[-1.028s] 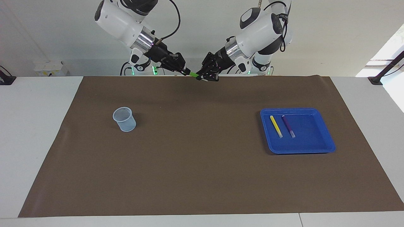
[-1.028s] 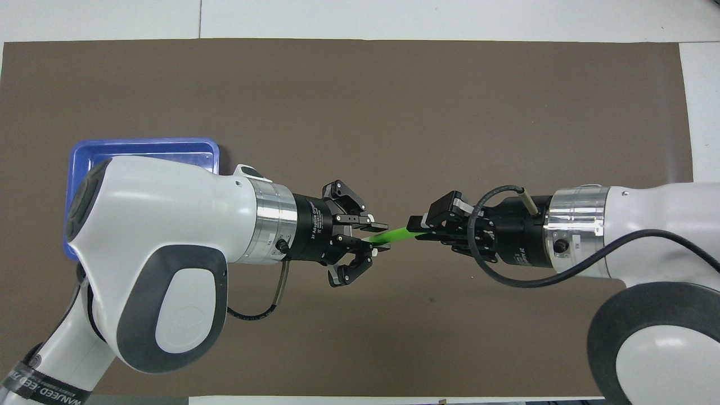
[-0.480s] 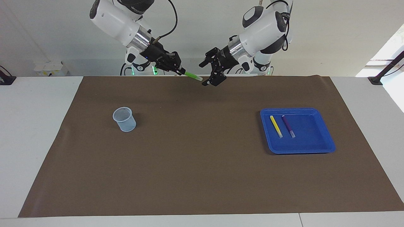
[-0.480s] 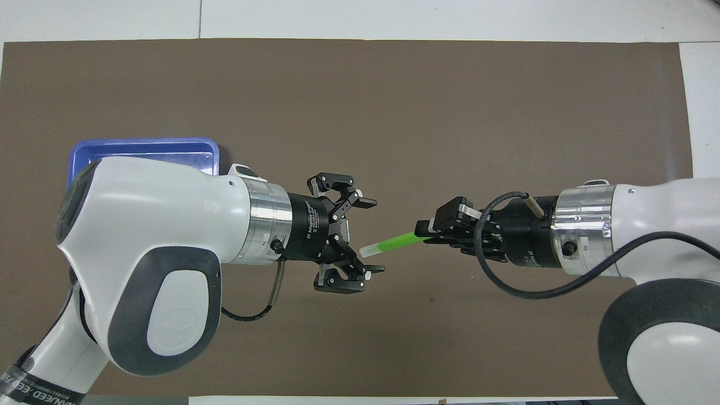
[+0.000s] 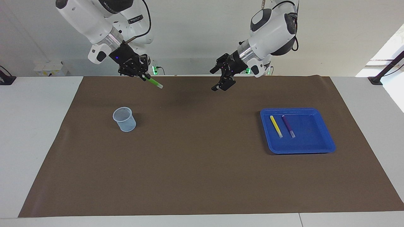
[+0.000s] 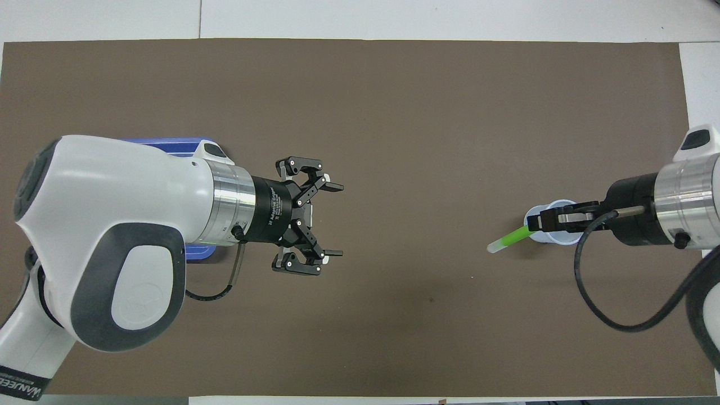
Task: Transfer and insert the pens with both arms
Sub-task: 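Insert the green pen into the cup with the right gripper, then grasp the purple pen with the left gripper while the right gripper withdraws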
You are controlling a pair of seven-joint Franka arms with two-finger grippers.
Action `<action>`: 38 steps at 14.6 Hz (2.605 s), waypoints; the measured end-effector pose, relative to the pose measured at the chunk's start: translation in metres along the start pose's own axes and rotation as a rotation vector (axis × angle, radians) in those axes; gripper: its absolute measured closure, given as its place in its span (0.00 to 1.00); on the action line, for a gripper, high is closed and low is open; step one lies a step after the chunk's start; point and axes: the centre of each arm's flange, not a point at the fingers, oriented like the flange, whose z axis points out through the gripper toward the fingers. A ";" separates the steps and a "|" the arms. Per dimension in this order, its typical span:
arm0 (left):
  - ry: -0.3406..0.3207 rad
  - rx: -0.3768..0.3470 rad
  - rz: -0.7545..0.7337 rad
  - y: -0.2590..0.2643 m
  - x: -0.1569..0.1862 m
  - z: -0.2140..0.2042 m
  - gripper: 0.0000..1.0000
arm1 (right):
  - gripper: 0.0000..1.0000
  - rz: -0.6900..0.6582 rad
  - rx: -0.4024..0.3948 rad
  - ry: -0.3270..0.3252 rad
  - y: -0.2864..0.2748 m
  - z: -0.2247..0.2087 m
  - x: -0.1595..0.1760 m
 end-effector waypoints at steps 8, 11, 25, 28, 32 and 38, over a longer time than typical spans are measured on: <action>0.152 0.012 0.132 0.027 0.117 -0.074 0.00 | 0.82 -0.219 -0.252 0.032 0.061 0.010 0.015; 0.158 0.005 0.275 0.032 0.144 -0.092 0.00 | 0.82 -0.209 -0.247 0.017 0.080 0.051 0.014; 0.399 0.187 0.863 0.026 0.345 -0.156 0.00 | 0.69 -0.159 -0.211 -0.028 0.133 0.095 0.018; 0.444 0.297 1.057 0.036 0.365 -0.137 0.00 | 0.38 -0.177 -0.198 -0.036 0.109 0.042 0.023; 0.484 0.404 1.252 0.049 0.378 -0.090 0.00 | 0.00 -0.189 0.003 0.008 0.056 -0.038 0.019; 0.531 0.512 1.409 0.049 0.389 -0.023 0.00 | 0.00 0.118 0.276 -0.091 0.047 -0.018 0.009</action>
